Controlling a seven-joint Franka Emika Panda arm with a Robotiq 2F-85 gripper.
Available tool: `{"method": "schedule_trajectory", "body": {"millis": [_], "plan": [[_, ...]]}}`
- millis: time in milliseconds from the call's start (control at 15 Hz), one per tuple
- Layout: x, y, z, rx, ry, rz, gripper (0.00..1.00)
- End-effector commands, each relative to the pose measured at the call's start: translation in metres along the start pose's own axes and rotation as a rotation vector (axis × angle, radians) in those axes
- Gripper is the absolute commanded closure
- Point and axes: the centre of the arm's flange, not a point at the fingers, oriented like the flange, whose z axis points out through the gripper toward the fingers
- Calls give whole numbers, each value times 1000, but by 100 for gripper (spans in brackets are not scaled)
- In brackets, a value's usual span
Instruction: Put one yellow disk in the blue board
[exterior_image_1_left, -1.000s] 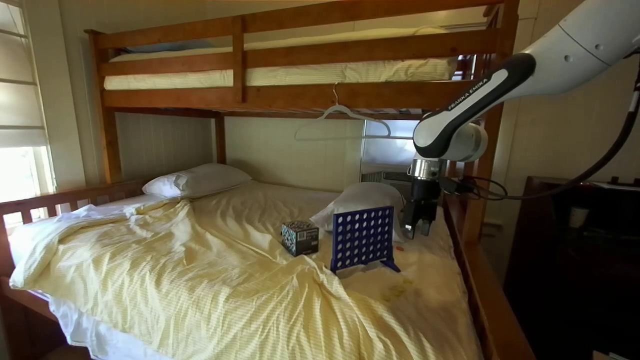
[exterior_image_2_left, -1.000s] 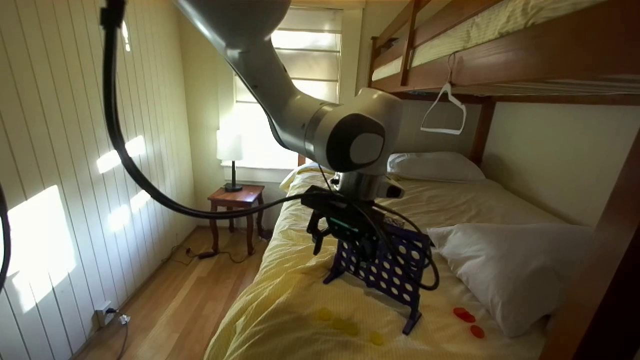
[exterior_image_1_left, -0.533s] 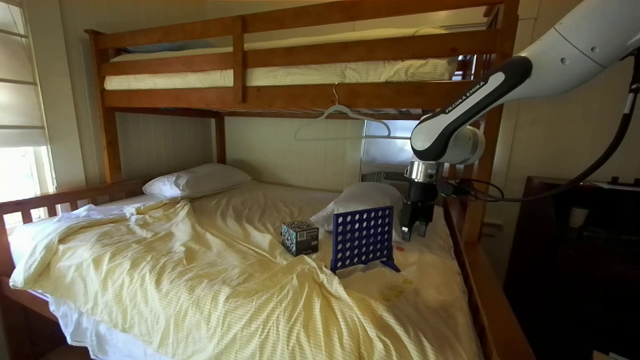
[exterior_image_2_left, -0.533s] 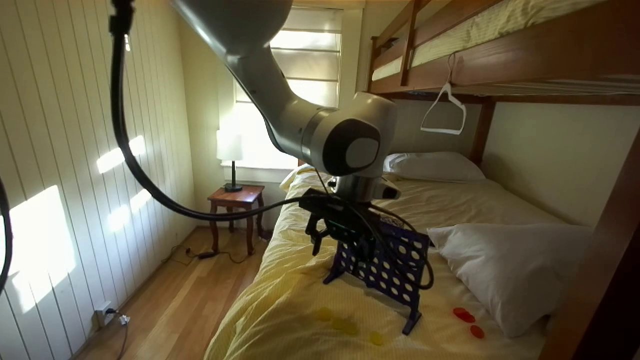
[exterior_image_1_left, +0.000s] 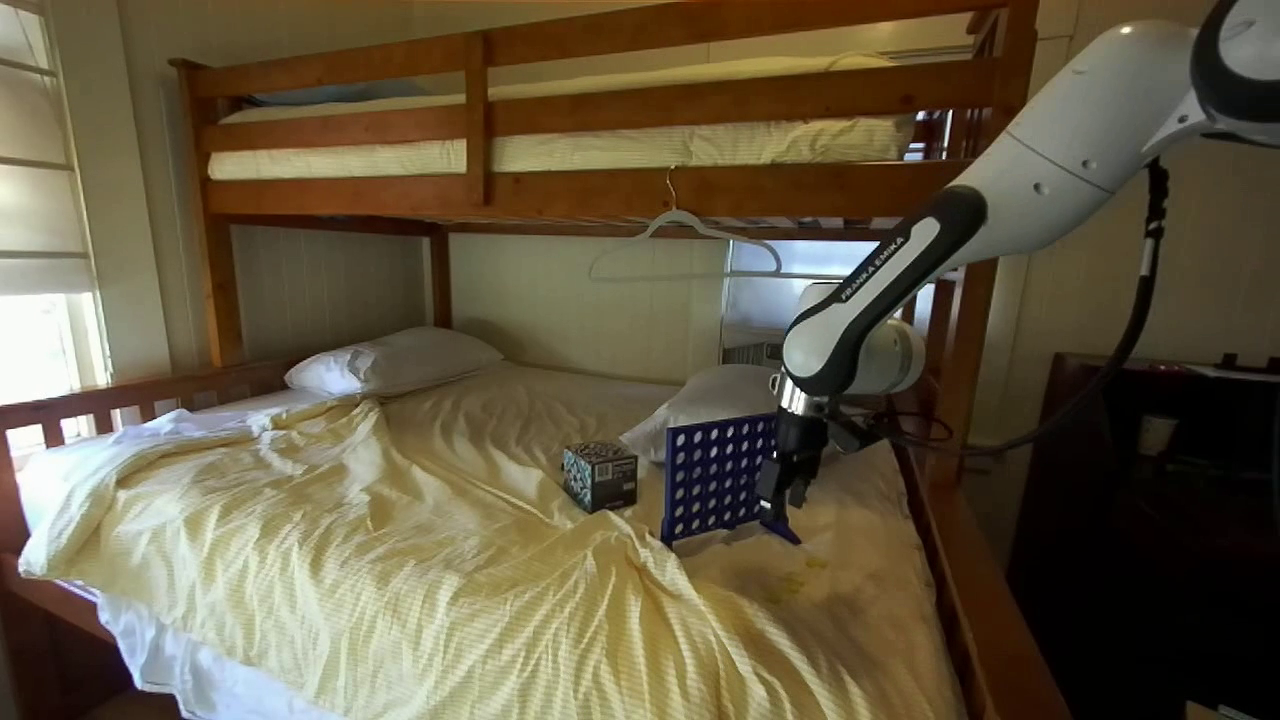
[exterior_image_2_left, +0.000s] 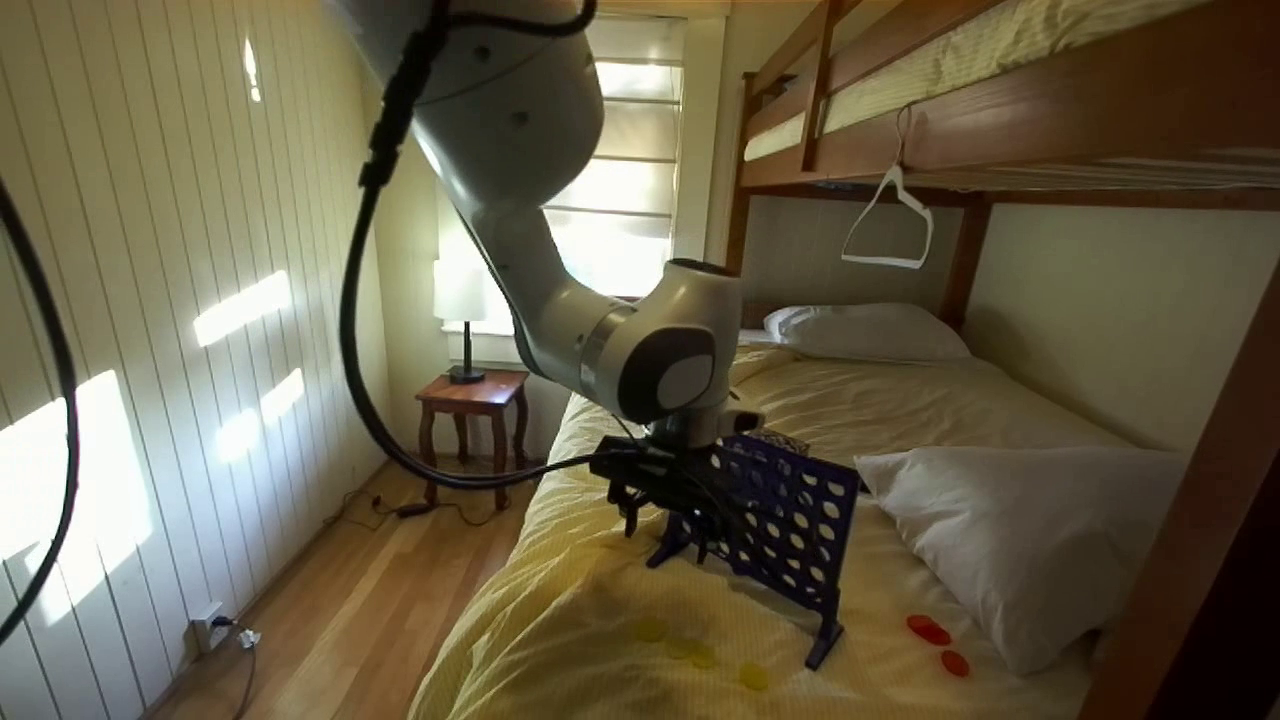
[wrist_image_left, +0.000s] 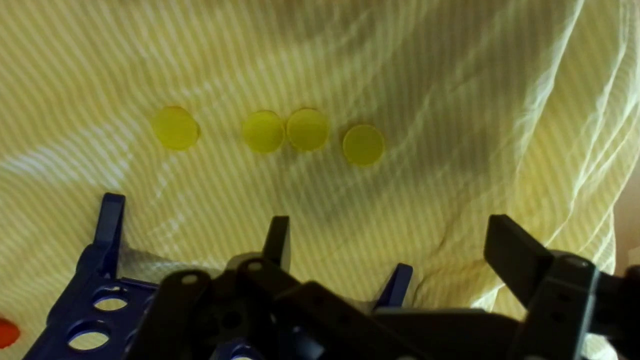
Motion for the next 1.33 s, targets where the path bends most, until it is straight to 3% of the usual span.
{"method": "schedule_trajectory", "body": {"millis": [0, 600, 1267], "plan": [[18, 2, 34, -7, 16, -72, 0], [34, -9, 91, 35, 8, -199, 0], [36, -2, 118, 73, -56, -259, 0]]}}
